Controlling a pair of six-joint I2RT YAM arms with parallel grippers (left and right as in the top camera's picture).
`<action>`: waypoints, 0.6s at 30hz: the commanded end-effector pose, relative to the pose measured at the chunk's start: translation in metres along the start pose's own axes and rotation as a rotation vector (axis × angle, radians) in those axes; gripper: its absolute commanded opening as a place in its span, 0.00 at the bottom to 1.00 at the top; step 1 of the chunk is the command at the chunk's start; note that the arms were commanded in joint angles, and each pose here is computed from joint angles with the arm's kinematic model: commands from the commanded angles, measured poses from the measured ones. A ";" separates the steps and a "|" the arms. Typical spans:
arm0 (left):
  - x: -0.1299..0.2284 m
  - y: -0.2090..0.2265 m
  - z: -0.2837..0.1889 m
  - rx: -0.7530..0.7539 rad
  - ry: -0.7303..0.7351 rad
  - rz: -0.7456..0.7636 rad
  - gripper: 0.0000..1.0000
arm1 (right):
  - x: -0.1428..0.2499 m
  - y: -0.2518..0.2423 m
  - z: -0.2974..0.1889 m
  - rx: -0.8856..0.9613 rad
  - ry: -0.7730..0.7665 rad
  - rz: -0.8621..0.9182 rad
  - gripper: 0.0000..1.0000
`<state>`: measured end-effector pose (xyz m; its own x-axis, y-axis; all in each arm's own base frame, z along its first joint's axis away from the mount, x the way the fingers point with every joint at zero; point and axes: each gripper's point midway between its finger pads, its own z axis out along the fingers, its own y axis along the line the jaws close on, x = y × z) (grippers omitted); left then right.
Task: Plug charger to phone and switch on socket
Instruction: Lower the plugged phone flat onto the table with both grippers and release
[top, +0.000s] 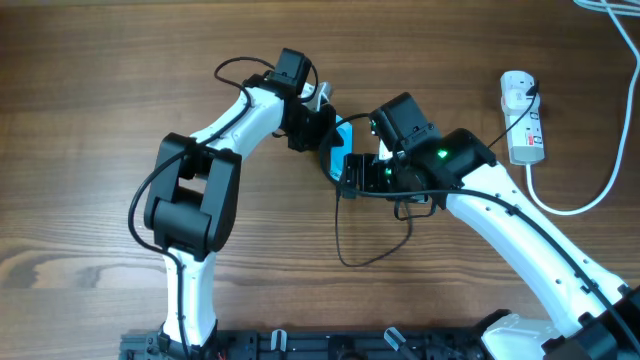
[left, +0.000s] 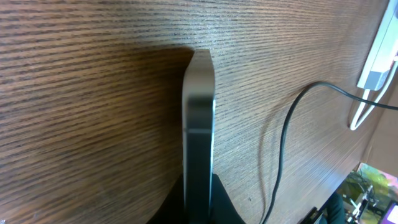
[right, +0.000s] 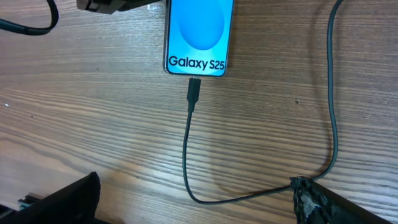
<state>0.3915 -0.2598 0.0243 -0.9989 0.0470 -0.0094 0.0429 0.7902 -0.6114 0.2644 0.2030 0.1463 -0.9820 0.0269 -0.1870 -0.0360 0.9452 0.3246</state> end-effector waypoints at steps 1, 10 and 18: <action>0.015 0.039 0.013 -0.145 0.024 -0.057 0.07 | -0.005 -0.003 0.001 0.021 -0.016 0.019 1.00; 0.011 0.060 0.008 -0.273 -0.008 -0.060 0.39 | -0.008 -0.008 0.001 0.045 -0.030 0.042 1.00; 0.020 0.094 -0.005 -0.468 -0.001 -0.088 0.80 | -0.031 -0.047 -0.007 0.099 -0.078 0.155 1.00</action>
<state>0.3881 -0.2173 0.0069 -0.9997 -0.0082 -0.0230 0.0008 0.9302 -0.3671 0.2813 0.1766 0.1449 -0.9708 0.1401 -0.1947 0.0780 0.9518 0.2965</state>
